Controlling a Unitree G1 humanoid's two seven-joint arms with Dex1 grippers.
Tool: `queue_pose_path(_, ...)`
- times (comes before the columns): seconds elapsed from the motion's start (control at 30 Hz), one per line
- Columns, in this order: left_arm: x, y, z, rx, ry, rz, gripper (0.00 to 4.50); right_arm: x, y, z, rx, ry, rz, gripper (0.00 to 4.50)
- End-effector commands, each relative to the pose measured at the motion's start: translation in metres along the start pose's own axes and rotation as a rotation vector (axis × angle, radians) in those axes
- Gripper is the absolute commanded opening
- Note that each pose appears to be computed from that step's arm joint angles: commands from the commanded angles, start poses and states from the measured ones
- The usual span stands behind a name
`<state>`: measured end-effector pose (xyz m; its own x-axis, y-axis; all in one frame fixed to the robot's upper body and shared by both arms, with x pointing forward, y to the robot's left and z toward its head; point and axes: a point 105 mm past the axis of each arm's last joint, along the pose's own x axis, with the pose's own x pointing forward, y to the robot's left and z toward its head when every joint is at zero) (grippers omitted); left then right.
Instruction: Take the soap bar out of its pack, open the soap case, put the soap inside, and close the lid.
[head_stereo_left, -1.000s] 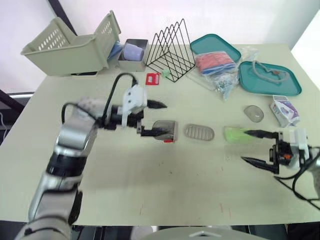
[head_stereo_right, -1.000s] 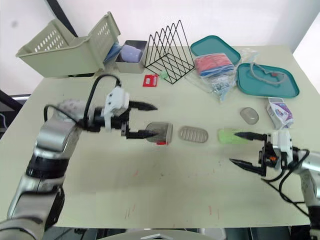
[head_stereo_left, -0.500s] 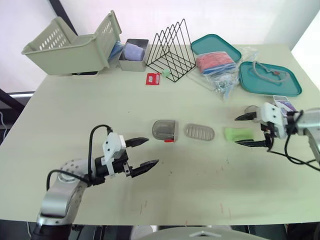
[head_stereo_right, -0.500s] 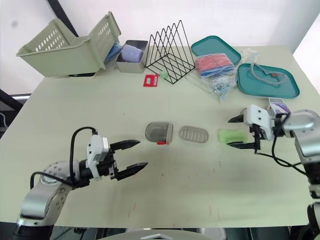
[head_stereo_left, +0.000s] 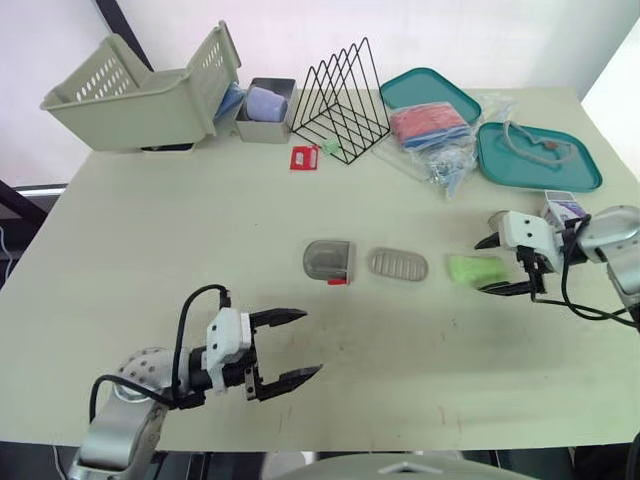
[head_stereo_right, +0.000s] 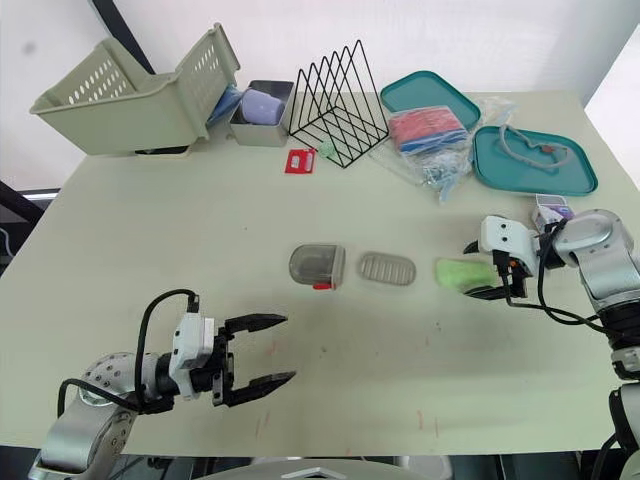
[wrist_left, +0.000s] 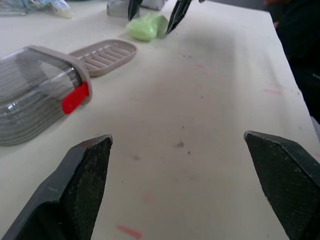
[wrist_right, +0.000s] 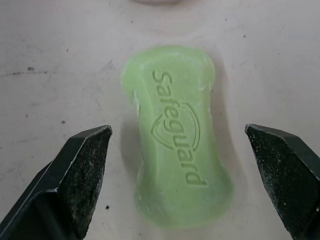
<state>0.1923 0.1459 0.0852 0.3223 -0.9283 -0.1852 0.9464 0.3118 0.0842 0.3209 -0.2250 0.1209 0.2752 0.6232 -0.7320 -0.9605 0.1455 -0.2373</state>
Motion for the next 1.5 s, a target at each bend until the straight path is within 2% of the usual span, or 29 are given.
queue_pose_path(0.03, 0.003, -0.005, 0.000, 0.046, -0.015, -0.026, 4.48, -0.001, -0.005, 0.011, -0.050, -0.016, -0.004, 4.50)
queue_pose_path(0.43, 0.005, -0.006, 0.001, 0.063, -0.052, -0.021, 4.48, 0.009, -0.005, 0.007, -0.073, 0.005, 0.035, 4.50)
queue_pose_path(0.47, 0.005, -0.005, 0.003, 0.058, -0.065, -0.013, 4.50, 0.010, -0.005, 0.006, -0.076, 0.009, 0.036, 4.09)
queue_pose_path(0.53, 0.005, 0.001, 0.009, 0.036, -0.097, 0.014, 4.50, 0.010, -0.006, 0.005, -0.082, 0.019, 0.038, 3.82)
queue_pose_path(0.63, 0.005, 0.005, 0.015, 0.031, -0.120, 0.029, 4.50, 0.009, -0.007, 0.005, -0.083, 0.020, 0.037, 2.19)
queue_pose_path(0.67, 0.006, 0.005, 0.016, 0.034, -0.121, 0.027, 4.50, 0.009, -0.007, 0.005, -0.083, 0.020, 0.037, 1.82)
queue_pose_path(0.7, 0.006, 0.005, 0.017, 0.034, -0.122, 0.027, 4.50, 0.009, -0.007, 0.005, -0.084, 0.020, 0.037, 1.66)
queue_pose_path(1.0, 0.005, 0.006, 0.013, 0.037, -0.113, 0.012, 4.50, 0.007, -0.008, 0.015, -0.107, -0.005, 0.047, 1.66)
queue_pose_path(1.3, 0.007, 0.005, 0.013, 0.027, -0.126, 0.021, 4.50, -0.004, -0.013, 0.062, -0.181, -0.134, 0.062, 1.66)
queue_pose_path(1.5, 0.010, 0.007, 0.015, 0.034, -0.126, 0.030, 4.50, 0.015, -0.002, 0.090, -0.178, -0.126, 0.092, 1.66)
